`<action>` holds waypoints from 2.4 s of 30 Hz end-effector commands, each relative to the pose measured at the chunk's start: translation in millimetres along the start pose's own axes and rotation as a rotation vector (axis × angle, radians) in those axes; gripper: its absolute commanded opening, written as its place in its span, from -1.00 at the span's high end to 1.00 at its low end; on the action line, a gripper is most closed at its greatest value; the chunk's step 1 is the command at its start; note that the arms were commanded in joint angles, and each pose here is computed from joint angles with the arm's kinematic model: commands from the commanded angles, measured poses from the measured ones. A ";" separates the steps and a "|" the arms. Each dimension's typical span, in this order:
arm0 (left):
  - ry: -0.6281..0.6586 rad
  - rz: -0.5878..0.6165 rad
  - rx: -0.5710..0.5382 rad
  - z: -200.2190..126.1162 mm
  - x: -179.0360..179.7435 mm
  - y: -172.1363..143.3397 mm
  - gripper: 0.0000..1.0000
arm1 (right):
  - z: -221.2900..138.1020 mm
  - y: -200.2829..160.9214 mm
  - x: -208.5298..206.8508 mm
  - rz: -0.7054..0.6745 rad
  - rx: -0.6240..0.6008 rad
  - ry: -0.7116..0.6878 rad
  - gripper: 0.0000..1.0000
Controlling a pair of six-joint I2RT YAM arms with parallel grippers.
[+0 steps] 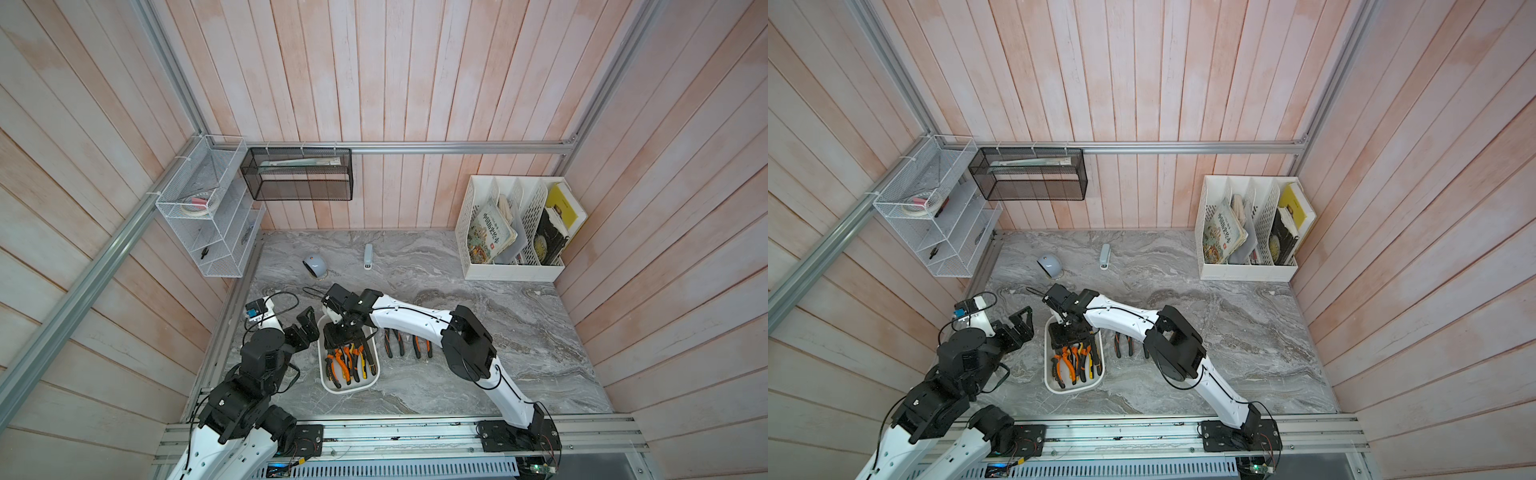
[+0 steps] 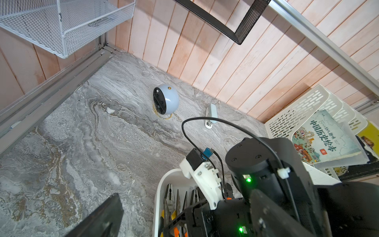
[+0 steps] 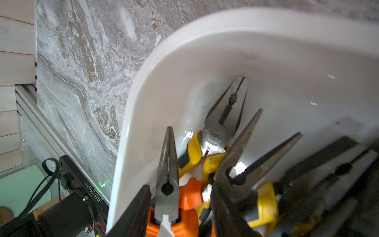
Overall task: Take the pliers out of the storage box
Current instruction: Pick up the pliers from the storage box.
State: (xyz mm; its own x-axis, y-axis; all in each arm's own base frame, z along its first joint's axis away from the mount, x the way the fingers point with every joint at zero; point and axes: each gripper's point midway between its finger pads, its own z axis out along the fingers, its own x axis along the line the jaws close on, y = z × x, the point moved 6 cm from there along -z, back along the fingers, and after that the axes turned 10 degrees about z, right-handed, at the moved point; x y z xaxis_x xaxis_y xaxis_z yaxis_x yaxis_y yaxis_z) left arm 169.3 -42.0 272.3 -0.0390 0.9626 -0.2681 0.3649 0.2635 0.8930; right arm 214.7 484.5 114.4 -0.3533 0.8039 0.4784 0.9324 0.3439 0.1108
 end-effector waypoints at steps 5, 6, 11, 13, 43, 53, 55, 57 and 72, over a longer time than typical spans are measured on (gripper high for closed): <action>0.002 0.009 -0.007 0.1 0.7 -0.9 -1.00 | 23.8 -11.0 -14.9 -0.012 0.066 -0.100 0.03; 0.002 0.009 -0.007 0.2 0.7 -1.1 -0.99 | 24.8 -10.6 -15.5 -0.012 0.067 -0.102 0.03; 0.002 0.009 -0.007 0.2 0.6 -1.1 -1.00 | 29.9 -13.3 -15.8 -0.022 0.081 -0.110 0.02; 0.002 0.010 -0.006 0.3 0.6 -1.0 -1.00 | 32.6 -14.3 -15.5 -0.029 0.088 -0.114 0.02; 0.004 0.010 -0.006 0.5 0.8 -1.2 -1.00 | -10.0 -19.0 2.4 -0.031 -0.053 -0.050 0.84; 0.003 0.009 -0.007 0.2 0.7 -0.9 -1.00 | -62.4 -5.4 15.0 -0.027 -0.193 -0.070 1.00; 0.003 0.009 -0.007 0.3 0.7 -0.8 -1.00 | -70.9 -2.9 13.4 -0.020 -0.215 -0.080 1.00; 0.004 0.009 -0.007 0.4 0.8 -1.1 -1.00 | -78.8 -1.2 11.7 -0.015 -0.234 -0.090 1.00; 0.002 0.010 -0.007 0.4 0.5 -0.9 -1.00 | -166.7 14.3 -60.2 0.054 -0.359 -0.277 1.00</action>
State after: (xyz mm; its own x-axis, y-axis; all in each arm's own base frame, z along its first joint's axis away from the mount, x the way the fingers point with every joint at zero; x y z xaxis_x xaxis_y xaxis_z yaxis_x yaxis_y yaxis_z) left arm 169.3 -42.0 272.4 -0.0389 0.9625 -0.2683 0.3646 0.2637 0.8930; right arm 249.8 401.4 217.1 -0.2966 0.8962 0.3298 0.9107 0.1615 0.3801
